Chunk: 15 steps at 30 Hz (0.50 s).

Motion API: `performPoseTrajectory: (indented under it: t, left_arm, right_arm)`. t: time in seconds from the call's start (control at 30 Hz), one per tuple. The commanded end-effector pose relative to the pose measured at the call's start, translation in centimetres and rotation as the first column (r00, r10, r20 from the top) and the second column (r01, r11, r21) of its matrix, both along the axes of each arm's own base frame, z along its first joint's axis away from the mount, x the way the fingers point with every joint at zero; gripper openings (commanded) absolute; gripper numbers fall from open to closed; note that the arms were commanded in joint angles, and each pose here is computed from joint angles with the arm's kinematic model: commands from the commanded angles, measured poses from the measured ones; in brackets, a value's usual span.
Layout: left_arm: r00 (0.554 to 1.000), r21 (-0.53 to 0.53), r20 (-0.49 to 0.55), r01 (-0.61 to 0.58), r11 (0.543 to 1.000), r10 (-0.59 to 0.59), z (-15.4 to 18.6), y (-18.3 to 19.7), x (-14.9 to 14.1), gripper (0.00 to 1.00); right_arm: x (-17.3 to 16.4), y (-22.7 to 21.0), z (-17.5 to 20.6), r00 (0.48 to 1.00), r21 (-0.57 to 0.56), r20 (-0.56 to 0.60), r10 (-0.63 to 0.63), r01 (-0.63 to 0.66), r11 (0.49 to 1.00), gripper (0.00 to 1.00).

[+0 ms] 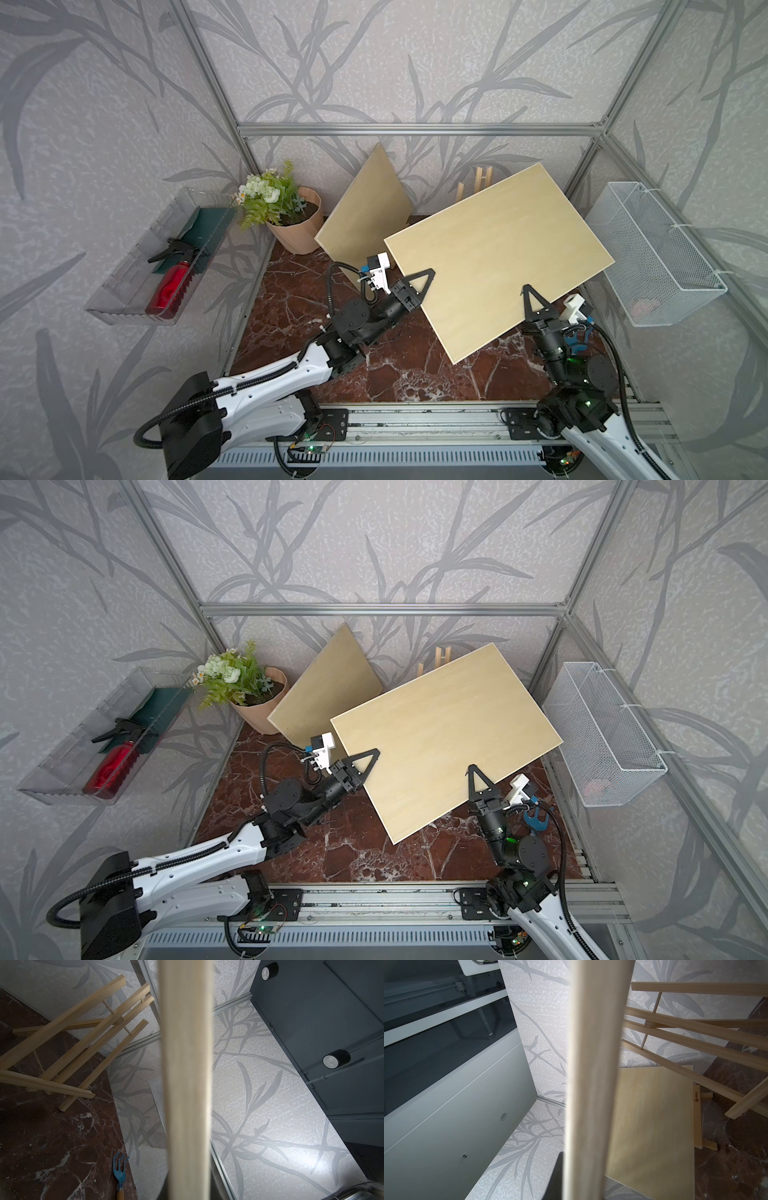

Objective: Disassemble the easel
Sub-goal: Place the drawing board at the center of the board.

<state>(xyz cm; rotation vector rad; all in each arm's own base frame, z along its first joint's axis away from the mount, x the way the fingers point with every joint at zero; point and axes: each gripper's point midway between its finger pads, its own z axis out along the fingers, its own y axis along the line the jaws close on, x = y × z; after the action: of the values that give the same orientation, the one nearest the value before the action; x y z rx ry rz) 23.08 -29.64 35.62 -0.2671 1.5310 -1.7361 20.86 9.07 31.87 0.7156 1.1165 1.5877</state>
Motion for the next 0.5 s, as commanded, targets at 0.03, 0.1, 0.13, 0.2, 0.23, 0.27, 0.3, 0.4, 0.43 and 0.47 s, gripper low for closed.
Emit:
performPoseTrajectory:
  t: [0.03, 0.1, 0.13, 0.2, 0.23, 0.27, 0.3, 0.4, 0.43, 0.47]
  left_arm:
    - [0.981, -0.133, 0.193, 0.037, 0.99, -0.011, 7.1, 3.0, -3.5, 0.0]
    - [0.98, -0.136, 0.196, 0.015, 0.991, 0.012, 7.3, 4.1, -3.9, 0.0]
    - [0.981, -0.135, 0.195, 0.007, 0.991, 0.02, 7.3, 4.6, -4.1, 0.0]
    - [0.981, -0.12, 0.19, -0.007, 0.993, 0.03, 7.1, 5.6, -4.5, 0.0]
    - [0.983, -0.11, 0.179, -0.016, 0.994, 0.035, 6.7, 5.9, -4.6, 0.0]
    - [0.986, -0.105, 0.159, -0.021, 0.994, 0.038, 6.2, 6.3, -4.7, 0.0]
    - [0.988, -0.105, 0.151, -0.022, 0.994, 0.038, 5.7, 6.7, -4.9, 0.0]
    - [0.992, -0.114, 0.116, -0.035, 0.993, 0.049, 3.7, 7.9, -5.3, 0.0]
    - [0.993, -0.113, 0.102, -0.041, 0.993, 0.053, 3.1, 8.3, -5.4, 0.0]
    - [0.995, -0.108, 0.084, -0.043, 0.993, 0.053, 2.2, 8.6, -5.5, 0.0]
  right_arm:
    - [-0.2, 0.8, -1.5, 1.0, -0.215, -0.027, -0.009, 0.003, 0.977, 0.0]
    - [-0.7, 1.4, -2.4, 0.998, -0.273, -0.063, 0.021, -0.038, 0.961, 0.07]
    - [-0.9, 1.5, -2.9, 0.996, -0.293, -0.088, 0.032, -0.057, 0.954, 0.19]
    - [-1.4, 1.9, -4.3, 0.989, -0.349, -0.14, 0.054, -0.101, 0.932, 0.37]
    - [-1.6, 2.2, -4.7, 0.986, -0.373, -0.152, 0.067, -0.12, 0.92, 0.43]
    - [-1.8, 2.5, -5.3, 0.982, -0.396, -0.17, 0.085, -0.147, 0.907, 0.48]
    - [-2.1, 2.8, -5.9, 0.976, -0.413, -0.192, 0.103, -0.176, 0.894, 0.52]
    - [-2.7, 3.5, -7.9, 0.954, -0.45, -0.263, 0.141, -0.251, 0.857, 0.58]
    - [-2.8, 3.7, -8.7, 0.946, -0.454, -0.289, 0.148, -0.271, 0.849, 0.58]
    - [-3.0, 3.8, -9.4, 0.936, -0.458, -0.315, 0.156, -0.293, 0.839, 0.61]
